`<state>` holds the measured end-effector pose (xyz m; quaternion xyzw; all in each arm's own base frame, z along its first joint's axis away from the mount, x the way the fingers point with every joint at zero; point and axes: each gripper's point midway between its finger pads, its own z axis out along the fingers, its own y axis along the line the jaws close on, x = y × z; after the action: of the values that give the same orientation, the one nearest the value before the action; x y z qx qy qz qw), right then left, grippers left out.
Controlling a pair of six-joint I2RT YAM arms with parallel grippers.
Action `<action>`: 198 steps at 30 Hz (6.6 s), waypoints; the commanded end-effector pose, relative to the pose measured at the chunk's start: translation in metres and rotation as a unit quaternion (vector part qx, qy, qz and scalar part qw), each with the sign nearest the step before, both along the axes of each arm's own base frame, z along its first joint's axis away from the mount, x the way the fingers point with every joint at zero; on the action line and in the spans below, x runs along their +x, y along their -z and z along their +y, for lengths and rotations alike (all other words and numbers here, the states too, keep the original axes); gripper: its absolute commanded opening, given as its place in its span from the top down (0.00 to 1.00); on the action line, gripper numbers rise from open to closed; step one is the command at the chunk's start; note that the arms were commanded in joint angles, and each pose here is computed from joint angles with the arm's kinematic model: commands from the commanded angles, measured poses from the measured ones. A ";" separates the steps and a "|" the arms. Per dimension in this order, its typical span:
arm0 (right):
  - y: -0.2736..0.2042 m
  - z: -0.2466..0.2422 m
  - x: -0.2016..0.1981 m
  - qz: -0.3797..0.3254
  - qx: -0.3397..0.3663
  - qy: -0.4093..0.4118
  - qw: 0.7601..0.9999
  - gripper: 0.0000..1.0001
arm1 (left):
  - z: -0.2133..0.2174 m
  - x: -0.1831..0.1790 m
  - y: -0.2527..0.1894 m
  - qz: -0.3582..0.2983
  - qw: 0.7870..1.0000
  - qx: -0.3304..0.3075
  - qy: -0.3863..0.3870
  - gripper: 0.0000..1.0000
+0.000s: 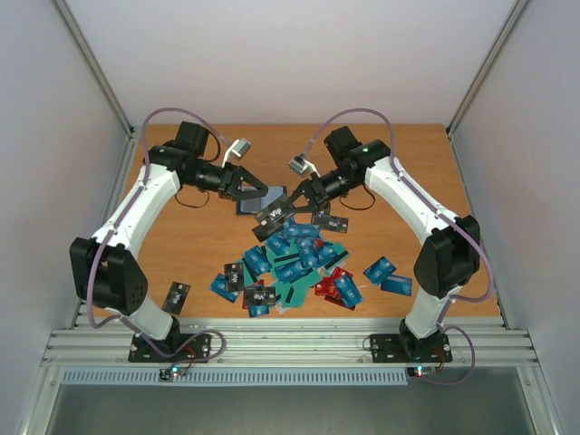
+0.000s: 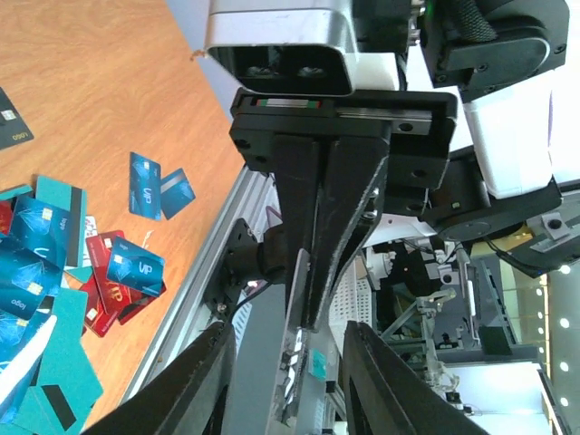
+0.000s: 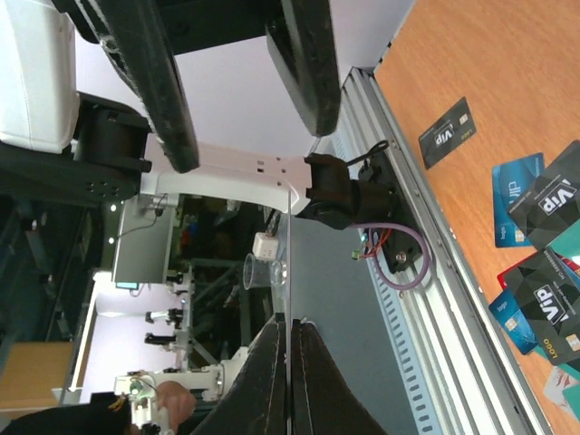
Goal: Put the credit cards into the card holder
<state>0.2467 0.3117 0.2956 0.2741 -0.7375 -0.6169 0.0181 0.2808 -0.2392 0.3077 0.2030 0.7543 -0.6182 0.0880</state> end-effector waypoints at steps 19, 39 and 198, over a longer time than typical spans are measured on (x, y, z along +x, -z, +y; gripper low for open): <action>-0.021 -0.016 -0.032 -0.003 0.030 -0.006 1.000 0.99 | -0.016 -0.057 -0.004 0.010 0.998 -0.021 0.066 0.77; -0.026 -0.014 -0.047 0.000 0.039 -0.023 0.999 0.99 | -0.024 -0.081 -0.004 0.018 0.996 -0.010 0.092 0.86; 0.291 0.014 0.177 0.209 -0.353 0.259 0.874 0.81 | 0.014 0.157 0.293 0.153 0.938 0.161 -0.267 0.99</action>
<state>0.4395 0.3211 0.0297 -0.0732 -0.9281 -0.3575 0.0737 0.4551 -0.2185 0.0337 -0.0849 0.8626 -0.4825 0.1263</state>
